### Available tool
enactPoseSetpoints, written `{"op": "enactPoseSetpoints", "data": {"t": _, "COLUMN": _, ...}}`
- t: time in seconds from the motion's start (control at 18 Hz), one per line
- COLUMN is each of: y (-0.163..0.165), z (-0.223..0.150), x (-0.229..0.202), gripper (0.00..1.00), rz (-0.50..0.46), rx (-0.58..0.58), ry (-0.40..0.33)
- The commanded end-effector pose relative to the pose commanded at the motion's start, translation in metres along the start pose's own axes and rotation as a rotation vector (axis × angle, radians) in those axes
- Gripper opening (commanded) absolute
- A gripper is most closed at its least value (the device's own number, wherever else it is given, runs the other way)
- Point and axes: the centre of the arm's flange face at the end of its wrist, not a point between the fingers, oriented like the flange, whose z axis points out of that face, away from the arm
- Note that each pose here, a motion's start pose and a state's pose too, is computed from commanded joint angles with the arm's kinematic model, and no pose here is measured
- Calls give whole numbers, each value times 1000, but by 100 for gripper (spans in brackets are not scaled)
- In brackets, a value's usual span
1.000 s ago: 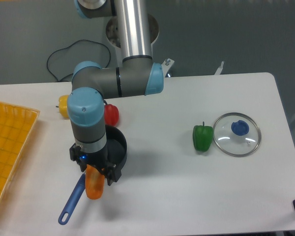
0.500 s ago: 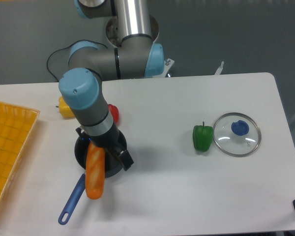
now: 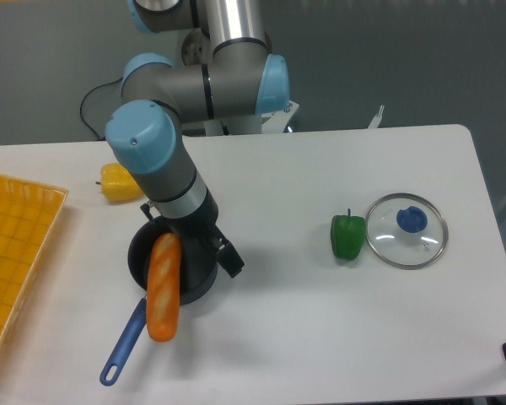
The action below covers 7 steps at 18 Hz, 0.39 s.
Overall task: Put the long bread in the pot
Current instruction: 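Lift the open gripper up and away from the pot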
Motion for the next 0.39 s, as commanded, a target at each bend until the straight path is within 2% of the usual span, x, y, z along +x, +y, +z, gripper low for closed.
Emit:
{"op": "enactPoseSetpoints", "data": {"t": 0.11, "y": 6, "z": 7, "x": 2, "gripper": 100, "rz": -11, "rx": 23, "ry": 61}}
{"op": "enactPoseSetpoints", "data": {"t": 0.39, "y": 11, "z": 13, "x": 9, "gripper": 100, "rz": -13, "rx": 20, "ry": 81}}
